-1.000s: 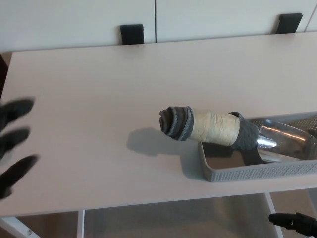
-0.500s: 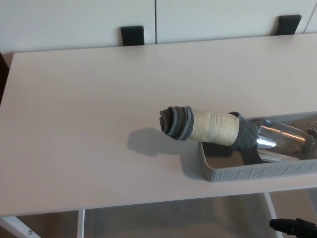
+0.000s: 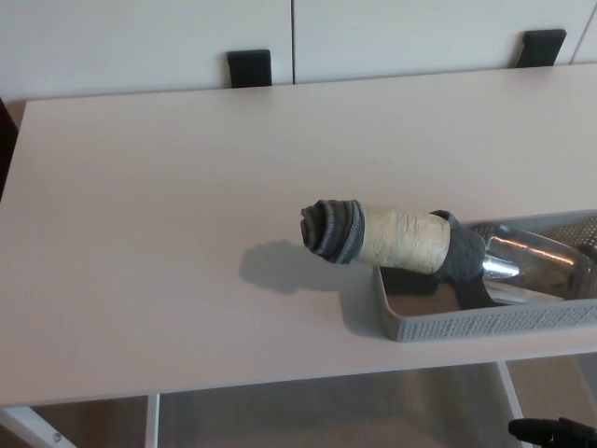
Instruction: The robot walks towards a desk on which a shovel is kept on the left hand side and a container is kept on the right hand side. The robot picks up the shovel using its left hand and places it in the container.
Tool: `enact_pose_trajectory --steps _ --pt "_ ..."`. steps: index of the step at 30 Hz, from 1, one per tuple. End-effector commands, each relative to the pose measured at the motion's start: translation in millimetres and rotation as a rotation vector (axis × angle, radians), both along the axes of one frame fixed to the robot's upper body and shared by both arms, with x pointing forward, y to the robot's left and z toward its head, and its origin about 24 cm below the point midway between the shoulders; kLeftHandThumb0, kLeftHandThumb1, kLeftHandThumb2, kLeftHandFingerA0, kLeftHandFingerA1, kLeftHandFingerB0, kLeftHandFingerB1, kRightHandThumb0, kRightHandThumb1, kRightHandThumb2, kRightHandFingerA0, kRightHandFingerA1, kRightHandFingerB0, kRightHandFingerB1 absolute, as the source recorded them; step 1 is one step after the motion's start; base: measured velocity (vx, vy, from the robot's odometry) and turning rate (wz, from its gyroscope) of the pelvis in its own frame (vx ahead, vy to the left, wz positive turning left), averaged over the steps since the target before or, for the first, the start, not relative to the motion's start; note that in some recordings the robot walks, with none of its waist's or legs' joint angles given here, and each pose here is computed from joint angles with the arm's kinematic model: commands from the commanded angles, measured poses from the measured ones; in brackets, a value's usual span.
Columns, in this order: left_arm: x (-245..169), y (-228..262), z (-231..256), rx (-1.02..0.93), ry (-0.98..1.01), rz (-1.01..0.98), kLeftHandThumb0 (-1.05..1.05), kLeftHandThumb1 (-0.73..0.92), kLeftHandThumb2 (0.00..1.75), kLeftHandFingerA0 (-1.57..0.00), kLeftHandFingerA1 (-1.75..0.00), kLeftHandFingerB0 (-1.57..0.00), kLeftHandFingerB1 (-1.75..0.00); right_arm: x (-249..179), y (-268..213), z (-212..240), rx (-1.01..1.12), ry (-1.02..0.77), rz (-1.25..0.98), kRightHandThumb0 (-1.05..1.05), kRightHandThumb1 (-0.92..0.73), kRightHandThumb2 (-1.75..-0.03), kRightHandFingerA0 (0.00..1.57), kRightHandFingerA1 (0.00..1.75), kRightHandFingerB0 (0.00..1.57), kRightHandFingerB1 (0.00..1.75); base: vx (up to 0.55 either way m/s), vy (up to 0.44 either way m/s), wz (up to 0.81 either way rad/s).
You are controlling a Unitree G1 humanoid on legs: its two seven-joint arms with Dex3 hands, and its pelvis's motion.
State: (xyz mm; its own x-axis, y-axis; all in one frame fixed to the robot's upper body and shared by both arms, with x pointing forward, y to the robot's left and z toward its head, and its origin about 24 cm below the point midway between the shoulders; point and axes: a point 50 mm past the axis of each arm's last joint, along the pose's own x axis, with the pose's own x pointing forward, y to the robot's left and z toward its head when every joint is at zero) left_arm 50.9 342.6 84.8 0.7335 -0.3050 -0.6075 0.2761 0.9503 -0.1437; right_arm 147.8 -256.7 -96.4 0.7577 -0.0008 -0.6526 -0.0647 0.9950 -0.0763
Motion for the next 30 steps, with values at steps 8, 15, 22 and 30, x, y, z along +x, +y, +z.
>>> enact_pose_trajectory --steps 8,15,22,30 --pt "30 -2 -149 0.329 0.331 0.018 -0.92 0.69 1.04 -0.01 -0.26 -0.07 -0.24 -20 -24 3 -0.134 -0.039 -0.121 -0.32 -0.49 -0.54 0.50 0.55 0.44 0.47 0.00 0.000 0.00" --pt "59 -18 -171 0.331 0.335 0.069 -0.85 0.67 1.05 0.00 -0.25 0.00 -0.16 -22 -29 4 -0.142 -0.061 -0.159 -0.48 -0.54 -0.56 0.37 0.49 0.32 0.43 0.00 0.000 0.00" --pt "73 -35 -183 0.450 0.280 0.054 -0.81 0.91 0.69 -0.03 -0.30 -0.07 -0.27 -26 -27 4 -0.129 -0.089 -0.192 -0.51 -0.55 -0.55 0.35 0.52 0.26 0.41 0.00 0.000 0.00" --pt "64 -31 -189 0.481 0.267 0.086 -0.84 0.75 1.14 0.00 -0.43 -0.12 -0.37 -19 -30 10 -0.140 -0.133 -0.223 -0.57 -0.44 -0.76 0.26 0.56 0.17 0.48 0.00 0.000 0.00"
